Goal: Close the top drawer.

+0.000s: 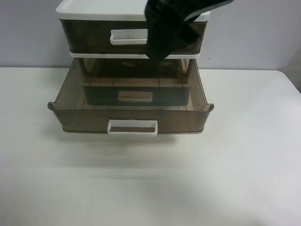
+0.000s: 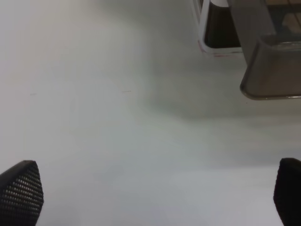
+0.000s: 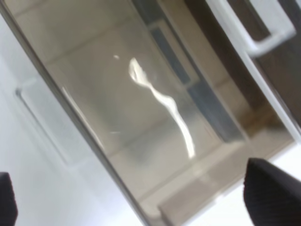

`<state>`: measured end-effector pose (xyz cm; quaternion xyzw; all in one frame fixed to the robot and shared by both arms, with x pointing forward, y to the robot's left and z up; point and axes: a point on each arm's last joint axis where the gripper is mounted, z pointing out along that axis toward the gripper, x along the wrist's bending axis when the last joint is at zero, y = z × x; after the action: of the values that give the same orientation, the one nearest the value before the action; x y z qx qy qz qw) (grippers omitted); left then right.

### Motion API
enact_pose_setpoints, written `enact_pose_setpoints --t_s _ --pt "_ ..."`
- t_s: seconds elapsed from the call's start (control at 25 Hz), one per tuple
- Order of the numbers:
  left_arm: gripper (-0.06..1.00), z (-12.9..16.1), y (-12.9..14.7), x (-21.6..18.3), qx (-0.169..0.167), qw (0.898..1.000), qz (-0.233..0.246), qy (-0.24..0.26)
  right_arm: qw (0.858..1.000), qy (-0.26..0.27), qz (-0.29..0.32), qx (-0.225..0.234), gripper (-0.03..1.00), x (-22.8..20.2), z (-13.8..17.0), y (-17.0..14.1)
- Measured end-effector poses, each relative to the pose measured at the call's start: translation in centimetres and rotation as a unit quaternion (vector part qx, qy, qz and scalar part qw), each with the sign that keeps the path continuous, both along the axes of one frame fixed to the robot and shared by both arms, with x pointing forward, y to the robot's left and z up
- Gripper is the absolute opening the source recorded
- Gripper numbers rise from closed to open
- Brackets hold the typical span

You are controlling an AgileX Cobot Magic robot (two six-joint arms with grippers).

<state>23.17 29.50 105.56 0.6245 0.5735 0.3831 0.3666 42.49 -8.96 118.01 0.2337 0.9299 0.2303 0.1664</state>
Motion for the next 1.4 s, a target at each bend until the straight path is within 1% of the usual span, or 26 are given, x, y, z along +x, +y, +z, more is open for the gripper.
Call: enact_pose_setpoints --t_s 0.2,0.36,0.52,0.68,0.8,0.88,1.0,1.12,1.24,1.4 --pt "0.99 0.0 0.0 0.0 0.0 1.0 0.0 0.0 0.999 -0.019 -0.028 0.003 0.93 -3.4 -0.1 -4.8" --pt "0.99 0.0 0.0 0.0 0.0 1.0 0.0 0.0 0.999 -0.026 -0.045 0.015 0.93 -6.4 -1.0 -8.6" --pt "0.99 0.0 0.0 0.0 0.0 1.0 0.0 0.0 0.997 -0.03 -0.058 0.032 0.93 -9.4 -2.8 -12.3" --pt "0.99 0.0 0.0 0.0 0.0 1.0 0.0 0.0 0.989 -0.037 -0.129 0.066 0.93 -11.6 -5.4 -16.2" --pt "0.99 0.0 0.0 0.0 0.0 1.0 0.0 0.0 0.973 -0.062 -0.195 0.11 0.93 -13.2 -7.1 -18.3" --pt "0.99 0.0 0.0 0.0 0.0 1.0 0.0 0.0 0.959 -0.074 -0.239 0.133 0.93 -13.9 -8.3 -19.1" --pt "0.99 0.0 0.0 0.0 0.0 1.0 0.0 0.0 0.939 -0.081 -0.289 0.166 0.93 -15.0 -10.2 -19.6" --pt "0.99 0.0 0.0 0.0 0.0 1.0 0.0 0.0 0.922 -0.105 -0.321 0.188 0.93 -15.9 -11.6 -20.0" --pt "0.99 0.0 0.0 0.0 0.0 1.0 0.0 0.0 0.905 -0.149 -0.338 0.212 0.93 -17.1 -11.5 -20.4" --pt "0.99 0.0 0.0 0.0 0.0 1.0 0.0 0.0 0.882 -0.209 -0.345 0.242 0.93 -19.0 -11.3 -20.7"
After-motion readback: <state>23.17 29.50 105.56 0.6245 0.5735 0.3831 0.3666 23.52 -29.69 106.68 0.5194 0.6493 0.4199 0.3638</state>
